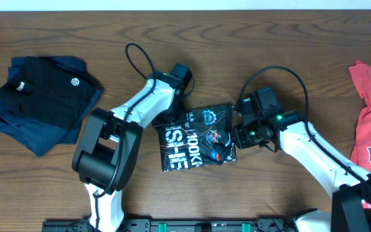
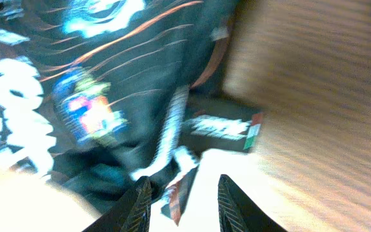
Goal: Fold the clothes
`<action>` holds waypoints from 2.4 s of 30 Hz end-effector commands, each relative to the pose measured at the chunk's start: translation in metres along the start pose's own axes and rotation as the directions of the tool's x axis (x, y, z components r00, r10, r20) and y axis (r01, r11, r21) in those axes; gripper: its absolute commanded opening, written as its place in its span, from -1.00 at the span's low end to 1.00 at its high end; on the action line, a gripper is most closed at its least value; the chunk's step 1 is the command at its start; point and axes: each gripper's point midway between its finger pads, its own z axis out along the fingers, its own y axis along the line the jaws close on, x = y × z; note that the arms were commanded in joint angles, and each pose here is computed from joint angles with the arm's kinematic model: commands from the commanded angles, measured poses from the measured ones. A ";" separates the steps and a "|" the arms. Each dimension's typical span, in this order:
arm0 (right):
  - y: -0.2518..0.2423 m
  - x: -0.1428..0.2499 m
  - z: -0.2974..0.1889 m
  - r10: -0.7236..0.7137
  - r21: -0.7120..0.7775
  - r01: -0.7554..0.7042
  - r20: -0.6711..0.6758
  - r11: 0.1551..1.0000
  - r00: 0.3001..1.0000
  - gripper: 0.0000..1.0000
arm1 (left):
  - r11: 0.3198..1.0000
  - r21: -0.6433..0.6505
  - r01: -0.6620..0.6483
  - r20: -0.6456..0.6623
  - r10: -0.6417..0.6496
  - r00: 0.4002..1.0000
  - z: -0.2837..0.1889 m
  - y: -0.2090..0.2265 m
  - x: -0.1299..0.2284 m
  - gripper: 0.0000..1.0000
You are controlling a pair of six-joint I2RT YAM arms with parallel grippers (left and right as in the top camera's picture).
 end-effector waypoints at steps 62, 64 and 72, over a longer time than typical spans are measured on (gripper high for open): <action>-0.043 0.035 -0.004 0.307 0.521 -0.298 0.071 0.800 0.949 -0.36 | 0.993 -0.119 0.029 -0.227 -0.055 0.972 0.003 0.029 0.054 -0.15; -0.050 0.037 -0.007 0.330 0.529 -0.315 0.069 0.788 0.942 -0.37 | 0.987 -0.161 0.007 -0.239 -0.046 0.970 0.000 0.035 0.061 -0.16; -0.038 0.041 0.000 0.367 0.381 -0.325 -0.041 0.865 0.929 -0.34 | 0.986 -0.167 -0.028 0.038 0.035 0.999 -0.049 0.047 0.021 -0.06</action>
